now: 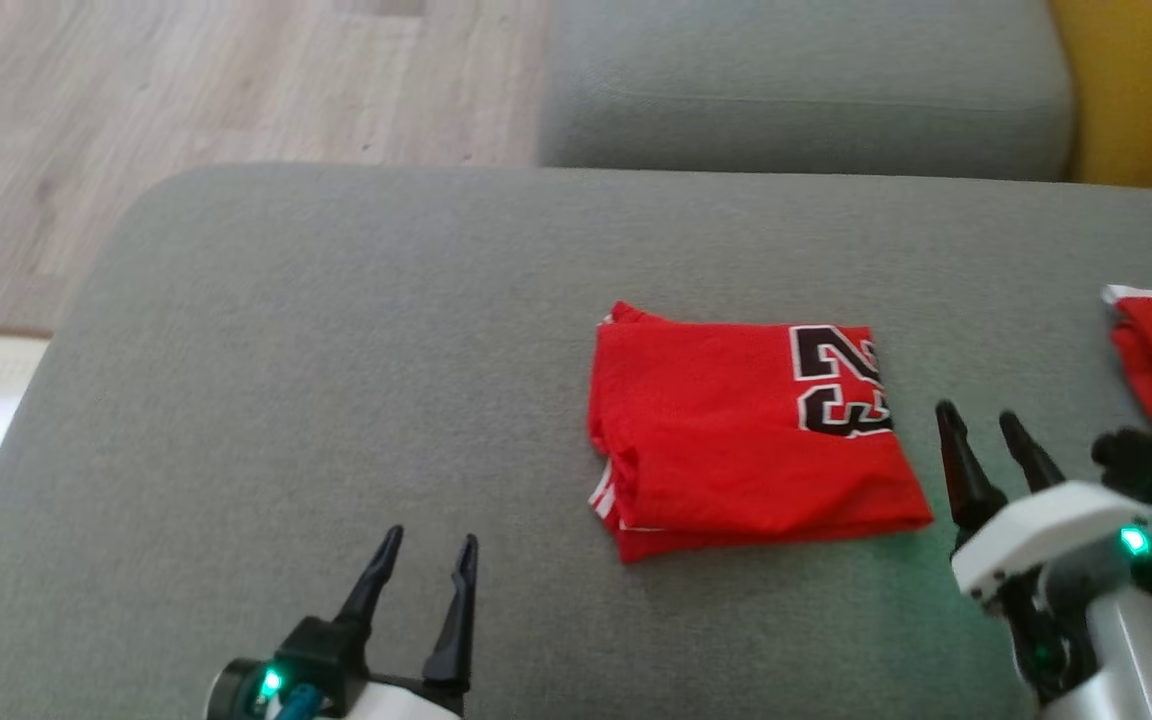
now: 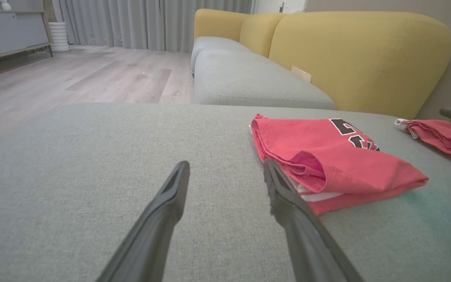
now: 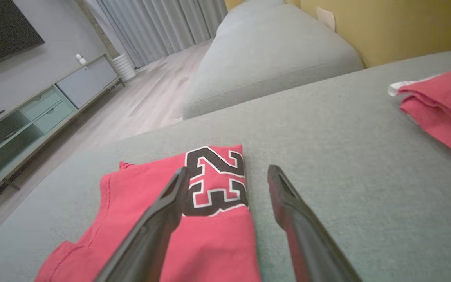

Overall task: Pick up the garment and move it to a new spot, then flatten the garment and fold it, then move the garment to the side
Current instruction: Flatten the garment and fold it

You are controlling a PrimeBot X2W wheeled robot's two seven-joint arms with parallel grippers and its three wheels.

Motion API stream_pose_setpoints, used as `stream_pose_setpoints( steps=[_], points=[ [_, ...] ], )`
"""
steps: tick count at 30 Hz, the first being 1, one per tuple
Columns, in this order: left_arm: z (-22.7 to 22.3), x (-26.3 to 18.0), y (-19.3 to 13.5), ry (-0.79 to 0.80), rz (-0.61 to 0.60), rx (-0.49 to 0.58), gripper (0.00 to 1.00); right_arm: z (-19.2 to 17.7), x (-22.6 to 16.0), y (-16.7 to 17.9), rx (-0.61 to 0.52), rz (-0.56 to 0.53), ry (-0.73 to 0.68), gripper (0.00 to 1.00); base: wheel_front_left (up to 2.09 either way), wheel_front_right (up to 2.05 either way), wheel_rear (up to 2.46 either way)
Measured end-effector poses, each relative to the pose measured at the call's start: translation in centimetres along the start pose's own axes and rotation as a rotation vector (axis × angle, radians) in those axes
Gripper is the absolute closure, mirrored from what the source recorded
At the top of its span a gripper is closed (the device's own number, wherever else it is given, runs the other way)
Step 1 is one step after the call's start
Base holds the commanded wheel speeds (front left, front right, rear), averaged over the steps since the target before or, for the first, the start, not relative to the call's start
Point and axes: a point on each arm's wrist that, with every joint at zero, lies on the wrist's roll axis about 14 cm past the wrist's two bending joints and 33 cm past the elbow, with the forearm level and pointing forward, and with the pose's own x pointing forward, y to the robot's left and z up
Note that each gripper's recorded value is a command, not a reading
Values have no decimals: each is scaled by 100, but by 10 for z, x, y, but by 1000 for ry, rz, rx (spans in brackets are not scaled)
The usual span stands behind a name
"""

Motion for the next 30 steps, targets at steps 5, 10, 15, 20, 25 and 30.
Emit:
stream_pose_setpoints(
  steps=[5, 10, 15, 20, 25, 30],
  points=[
    [10, 4, 0, -33, -9, 5, 0, -7, -25, -13, 47, -36, -45, 0, 0, 0, 0],
    [6, 0, -3, -19, -21, 1, 0, -16, -51, -29, 57, -79, -71, 0, 0, 0, 0],
    [5, -2, -6, -18, -34, 7, 0, -17, -73, -38, 55, -106, -126, 0, 0, 0, 0],
    [7, -7, -4, -28, -28, 10, 0, -17, -89, -32, -8, -81, -182, 0, 0, 0, 0],
    [16, -13, 6, -60, 7, 10, 0, -17, -95, -25, -43, -59, -231, 0, 0, 0, 0],
    [16, -24, 18, -61, 53, 10, 0, -22, -98, -21, -117, -50, -231, 0, 0, 0, 0]
  ],
)
